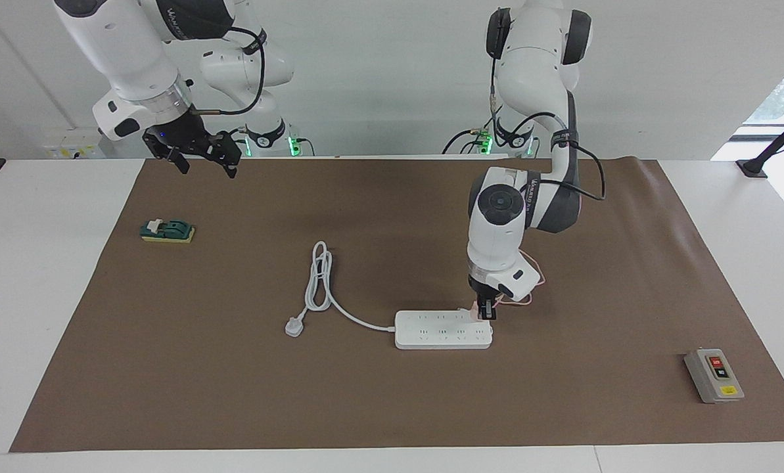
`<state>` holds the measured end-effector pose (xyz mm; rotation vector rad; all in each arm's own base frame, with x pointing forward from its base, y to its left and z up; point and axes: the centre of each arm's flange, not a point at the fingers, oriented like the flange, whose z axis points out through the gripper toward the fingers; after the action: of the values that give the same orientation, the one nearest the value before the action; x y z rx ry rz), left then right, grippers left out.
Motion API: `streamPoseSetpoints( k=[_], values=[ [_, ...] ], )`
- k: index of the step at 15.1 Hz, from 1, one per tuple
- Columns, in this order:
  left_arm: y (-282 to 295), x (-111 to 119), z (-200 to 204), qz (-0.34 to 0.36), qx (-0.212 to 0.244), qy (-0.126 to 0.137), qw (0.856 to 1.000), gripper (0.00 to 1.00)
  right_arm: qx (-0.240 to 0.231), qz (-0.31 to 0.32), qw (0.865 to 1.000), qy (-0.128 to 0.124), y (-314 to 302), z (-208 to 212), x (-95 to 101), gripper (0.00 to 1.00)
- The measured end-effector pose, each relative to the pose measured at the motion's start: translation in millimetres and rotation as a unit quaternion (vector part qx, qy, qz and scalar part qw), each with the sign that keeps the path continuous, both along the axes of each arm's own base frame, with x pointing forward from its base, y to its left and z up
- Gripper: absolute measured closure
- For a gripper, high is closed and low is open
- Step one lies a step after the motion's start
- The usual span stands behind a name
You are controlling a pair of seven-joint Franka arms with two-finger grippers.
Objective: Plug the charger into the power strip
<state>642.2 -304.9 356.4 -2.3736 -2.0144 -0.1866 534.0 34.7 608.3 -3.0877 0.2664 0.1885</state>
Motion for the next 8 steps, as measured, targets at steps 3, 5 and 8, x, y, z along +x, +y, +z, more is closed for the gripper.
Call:
streamPoseSetpoints(
  k=[3,5,8],
  values=[
    [-1,-4,-5,-0.005,0.006,0.002,1.000,0.69,0.000,0.000,1.000,0.000,0,0,0.0,0.00],
    [-2,-4,-11,-0.007,0.008,0.000,1.000,0.69,0.000,0.000,1.000,0.000,0,0,0.0,0.00],
    [-2,-4,-11,-0.007,0.008,0.000,1.000,0.69,0.000,0.000,1.000,0.000,0,0,0.0,0.00]
  ],
)
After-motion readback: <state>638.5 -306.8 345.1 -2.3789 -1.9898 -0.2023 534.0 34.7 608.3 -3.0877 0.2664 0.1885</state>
